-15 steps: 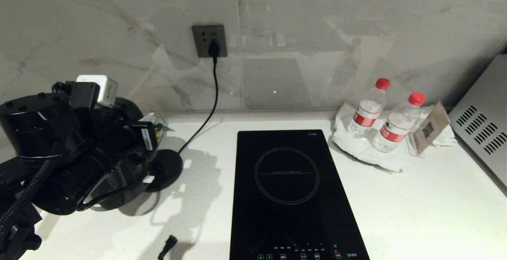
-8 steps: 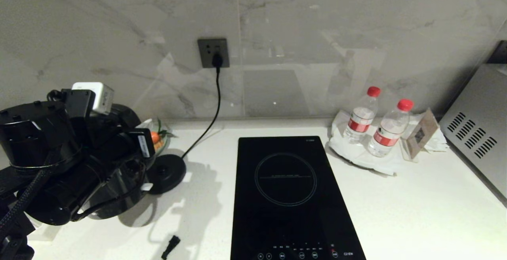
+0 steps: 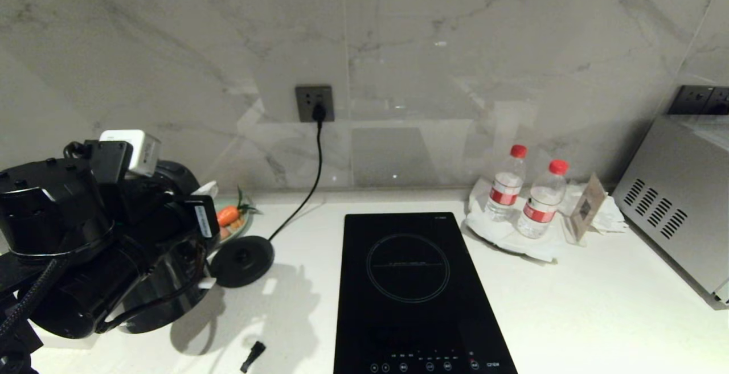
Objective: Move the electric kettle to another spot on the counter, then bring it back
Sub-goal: Place it by the sink
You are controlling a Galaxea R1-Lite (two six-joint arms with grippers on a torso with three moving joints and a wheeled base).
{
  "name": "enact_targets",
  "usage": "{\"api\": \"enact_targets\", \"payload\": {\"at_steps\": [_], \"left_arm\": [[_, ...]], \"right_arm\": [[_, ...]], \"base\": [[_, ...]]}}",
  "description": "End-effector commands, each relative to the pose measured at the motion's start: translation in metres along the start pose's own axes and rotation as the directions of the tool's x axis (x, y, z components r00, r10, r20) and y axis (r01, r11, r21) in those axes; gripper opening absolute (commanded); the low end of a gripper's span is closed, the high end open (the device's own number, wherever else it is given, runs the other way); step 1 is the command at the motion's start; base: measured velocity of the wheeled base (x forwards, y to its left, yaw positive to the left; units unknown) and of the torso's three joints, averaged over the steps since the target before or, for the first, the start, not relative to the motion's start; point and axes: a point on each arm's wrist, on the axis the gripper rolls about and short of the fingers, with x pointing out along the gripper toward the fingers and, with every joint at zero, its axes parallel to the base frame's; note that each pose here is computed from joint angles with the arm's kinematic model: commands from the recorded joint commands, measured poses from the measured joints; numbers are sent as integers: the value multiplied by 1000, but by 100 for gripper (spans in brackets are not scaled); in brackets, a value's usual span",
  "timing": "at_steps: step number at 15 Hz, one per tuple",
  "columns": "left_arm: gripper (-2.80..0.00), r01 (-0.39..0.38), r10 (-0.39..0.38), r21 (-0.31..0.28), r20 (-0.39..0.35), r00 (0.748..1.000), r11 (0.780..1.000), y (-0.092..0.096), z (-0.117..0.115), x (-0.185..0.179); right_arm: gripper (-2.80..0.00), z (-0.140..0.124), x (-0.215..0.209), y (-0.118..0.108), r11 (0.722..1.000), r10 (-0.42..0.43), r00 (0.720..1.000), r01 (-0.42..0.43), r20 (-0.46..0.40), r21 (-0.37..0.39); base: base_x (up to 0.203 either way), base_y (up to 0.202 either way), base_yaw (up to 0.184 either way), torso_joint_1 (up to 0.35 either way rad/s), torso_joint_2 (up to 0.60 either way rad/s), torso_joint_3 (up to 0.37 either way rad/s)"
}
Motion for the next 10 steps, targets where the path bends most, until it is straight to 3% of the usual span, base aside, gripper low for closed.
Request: {"api": "enact_targets", "payload": {"at_steps": [1,6,10], "left_arm": [[-280,-3,3,-3,7,1000,1000,1,1,-1],[-280,1,-1,-5,0,1000,1000,2,-2,-7],[-280,1,-1,-5,-23,1000,1000,4,-10,-11]], "right_arm": [[-280,0,0,0,1000,0,1000,0,0,0],[-280,0,0,0,1000,0,1000,0,0,0],[-280,0,0,0,1000,0,1000,0,0,0]], "base": [[0,0,0,-1,5,214],[0,0,0,3,3,201],[0,0,0,3,1,57]]}}
